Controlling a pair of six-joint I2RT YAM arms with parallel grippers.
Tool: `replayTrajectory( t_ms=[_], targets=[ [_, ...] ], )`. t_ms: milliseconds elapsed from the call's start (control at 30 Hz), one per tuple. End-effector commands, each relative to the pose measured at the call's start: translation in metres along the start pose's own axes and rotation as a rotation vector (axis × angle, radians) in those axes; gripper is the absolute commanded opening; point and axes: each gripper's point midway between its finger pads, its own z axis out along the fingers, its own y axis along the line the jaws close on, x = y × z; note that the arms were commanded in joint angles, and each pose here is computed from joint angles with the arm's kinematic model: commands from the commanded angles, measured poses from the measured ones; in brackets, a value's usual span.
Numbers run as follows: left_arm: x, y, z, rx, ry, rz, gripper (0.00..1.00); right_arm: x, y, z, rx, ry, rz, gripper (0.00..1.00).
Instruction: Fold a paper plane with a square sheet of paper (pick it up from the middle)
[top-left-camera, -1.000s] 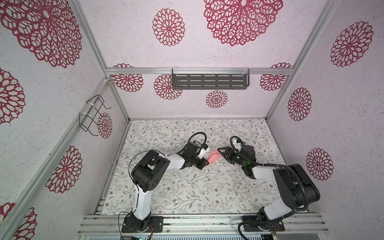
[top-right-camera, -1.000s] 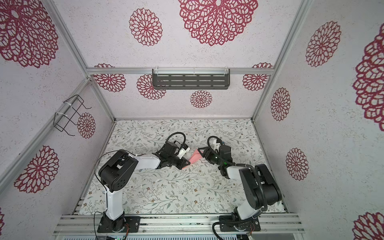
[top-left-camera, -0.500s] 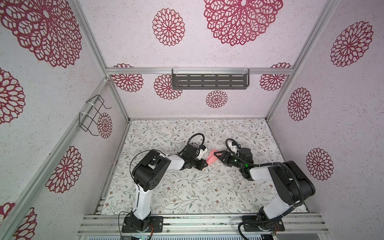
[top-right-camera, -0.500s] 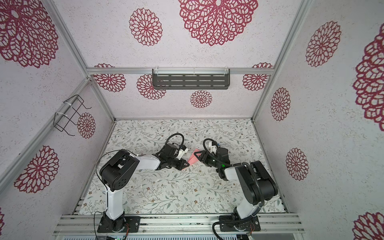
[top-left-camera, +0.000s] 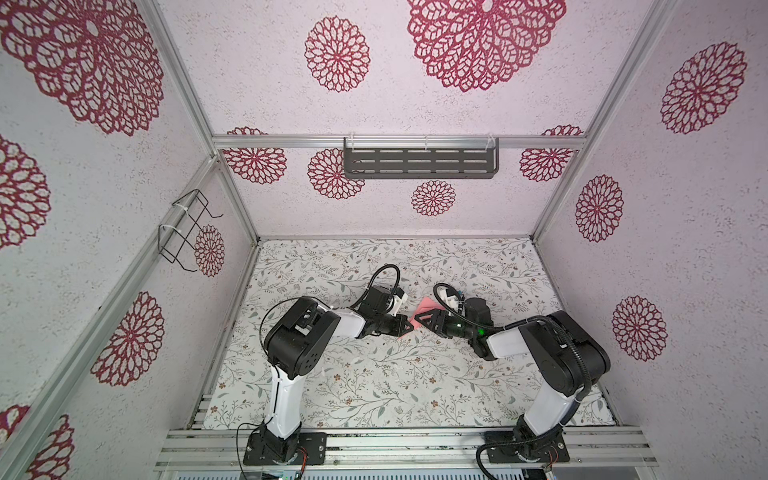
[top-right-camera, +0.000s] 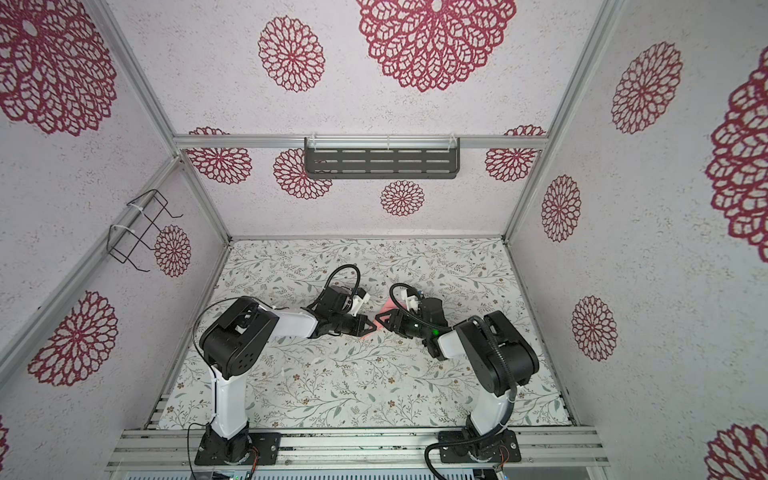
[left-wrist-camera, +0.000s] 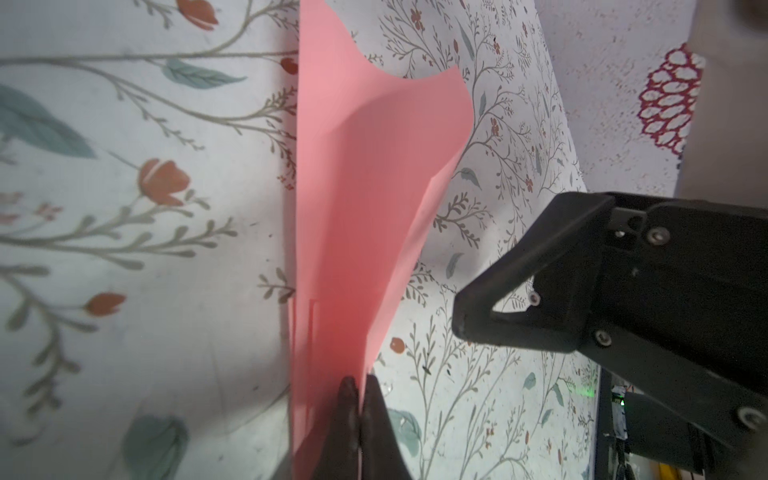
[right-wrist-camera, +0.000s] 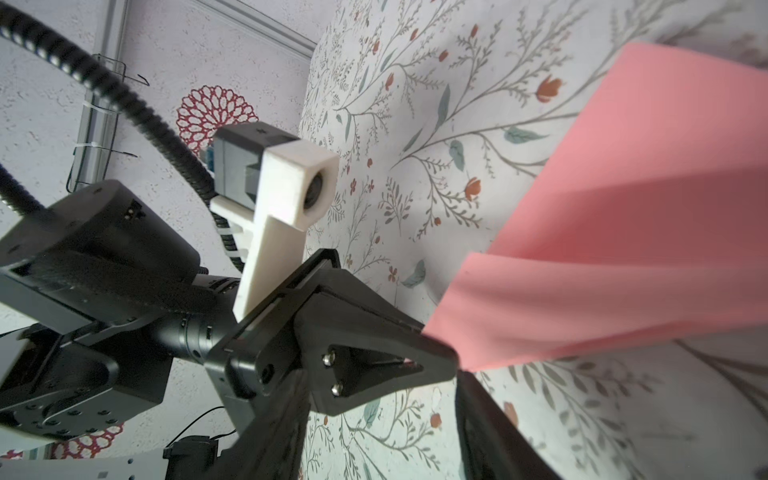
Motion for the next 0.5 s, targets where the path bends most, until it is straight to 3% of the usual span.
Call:
replayTrajectory(
  t_ms=[0, 467],
  targets=[
    [0.014, 0.023, 0.003, -0.062, 0.048, -0.104, 0.00, -0.012, 0.016, 0.008, -0.057, -0.006, -0.068, 0.57],
    [0.030, 0.039, 0.008, -0.105, 0.141, -0.267, 0.00, -0.013, -0.004, 0.023, -0.075, 0.018, -0.019, 0.52]
  ],
)
